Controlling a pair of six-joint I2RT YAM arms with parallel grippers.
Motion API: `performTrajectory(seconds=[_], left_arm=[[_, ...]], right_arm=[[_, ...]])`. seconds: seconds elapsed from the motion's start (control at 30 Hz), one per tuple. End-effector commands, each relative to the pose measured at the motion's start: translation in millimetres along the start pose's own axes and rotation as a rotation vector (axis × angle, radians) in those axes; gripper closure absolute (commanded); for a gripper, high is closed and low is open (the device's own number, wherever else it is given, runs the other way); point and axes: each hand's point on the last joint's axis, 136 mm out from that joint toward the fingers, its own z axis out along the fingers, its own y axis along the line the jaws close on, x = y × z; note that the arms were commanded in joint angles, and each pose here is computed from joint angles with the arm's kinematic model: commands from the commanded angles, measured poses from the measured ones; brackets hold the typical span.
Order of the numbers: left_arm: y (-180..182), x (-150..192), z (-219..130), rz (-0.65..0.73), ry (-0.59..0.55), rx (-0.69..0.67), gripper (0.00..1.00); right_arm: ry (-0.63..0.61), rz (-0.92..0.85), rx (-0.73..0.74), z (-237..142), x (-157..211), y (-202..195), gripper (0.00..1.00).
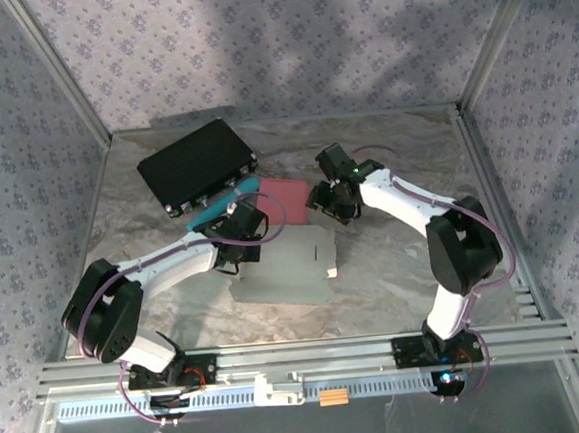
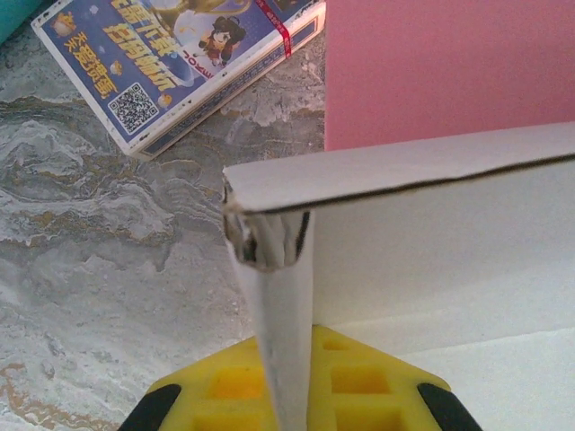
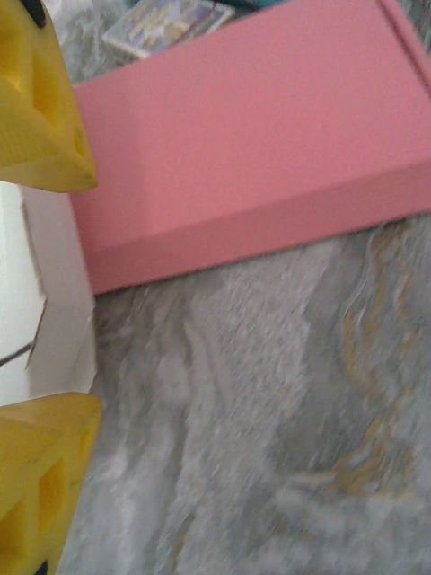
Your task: Fold the paper box
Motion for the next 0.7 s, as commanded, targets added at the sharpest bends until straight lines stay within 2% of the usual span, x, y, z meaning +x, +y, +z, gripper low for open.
performTrajectory(seconds=[0.0,0.13,0.43,0.67], left_arm=[[6,-4,-4,-0.001,-0.03,-0.031,1.0],[4,-6,-4,0.0,-0.033,-0.028,1.0],[1,-9,-3,0.001,-0.035,-0.025,1.0],[0,-11,-3,-0.003,-0.039,-0.023,1.0]], right_arm=[[0.014,-0.03,-0.034,4,-4,14,0.4],[0.052,-0.035,0.012,13,10,4,0.4],[0.115,-0.069,-0.004,18,24,8,0.4],[0.148,-0.083,0.036,26,35,-7,0.4]])
